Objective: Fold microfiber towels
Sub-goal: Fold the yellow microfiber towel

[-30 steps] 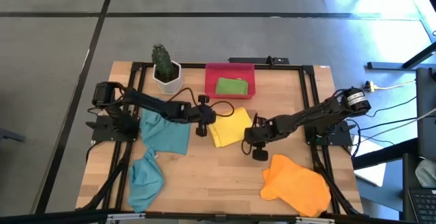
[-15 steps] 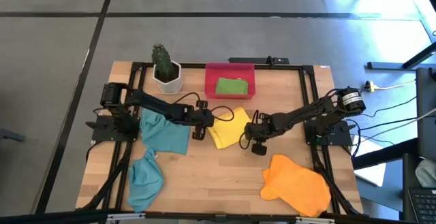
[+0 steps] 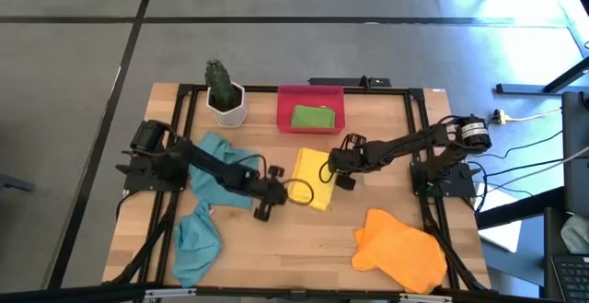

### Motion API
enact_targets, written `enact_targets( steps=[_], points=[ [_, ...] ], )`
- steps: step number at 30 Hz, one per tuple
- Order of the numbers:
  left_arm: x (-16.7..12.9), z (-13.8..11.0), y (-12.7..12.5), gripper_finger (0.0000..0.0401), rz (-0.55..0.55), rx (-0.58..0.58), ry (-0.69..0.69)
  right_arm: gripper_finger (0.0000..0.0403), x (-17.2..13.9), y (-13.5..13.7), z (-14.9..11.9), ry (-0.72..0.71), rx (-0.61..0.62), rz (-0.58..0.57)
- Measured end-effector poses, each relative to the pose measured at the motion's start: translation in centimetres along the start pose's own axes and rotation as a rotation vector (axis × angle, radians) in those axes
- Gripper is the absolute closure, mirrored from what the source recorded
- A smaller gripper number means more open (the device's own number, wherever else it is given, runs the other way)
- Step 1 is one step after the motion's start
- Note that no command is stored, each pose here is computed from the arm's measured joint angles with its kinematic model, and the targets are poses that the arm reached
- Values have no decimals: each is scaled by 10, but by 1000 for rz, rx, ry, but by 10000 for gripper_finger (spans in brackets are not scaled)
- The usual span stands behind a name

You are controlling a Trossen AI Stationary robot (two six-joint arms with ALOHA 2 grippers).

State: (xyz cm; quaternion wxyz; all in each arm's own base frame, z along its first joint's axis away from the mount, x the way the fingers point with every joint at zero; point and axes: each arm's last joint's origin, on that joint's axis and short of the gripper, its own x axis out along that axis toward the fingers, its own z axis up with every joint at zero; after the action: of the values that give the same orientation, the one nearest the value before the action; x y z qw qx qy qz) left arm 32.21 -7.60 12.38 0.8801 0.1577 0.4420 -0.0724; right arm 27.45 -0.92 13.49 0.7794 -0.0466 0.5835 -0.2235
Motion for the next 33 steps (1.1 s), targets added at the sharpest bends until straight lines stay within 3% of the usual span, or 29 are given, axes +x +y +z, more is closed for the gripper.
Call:
enact_targets(
  steps=[5,9,13,21,26,33],
  points=[
    [-6,12,-27,377,-98,97,-112,383,0,-2,-2,16,-44,-27],
    [-17,17,-39,369,-33,187,-99,383,-10,5,-9,49,-68,-10],
    [-29,23,-35,362,84,208,-109,383,-26,17,-17,42,-69,21],
    [-31,25,-11,316,136,171,-117,373,-52,69,-20,-147,-188,229],
    [-29,24,1,281,142,141,-112,330,-68,98,-23,-319,-344,275],
    [-26,23,4,273,148,142,-111,224,-57,128,-29,-420,-528,192]
  ],
)
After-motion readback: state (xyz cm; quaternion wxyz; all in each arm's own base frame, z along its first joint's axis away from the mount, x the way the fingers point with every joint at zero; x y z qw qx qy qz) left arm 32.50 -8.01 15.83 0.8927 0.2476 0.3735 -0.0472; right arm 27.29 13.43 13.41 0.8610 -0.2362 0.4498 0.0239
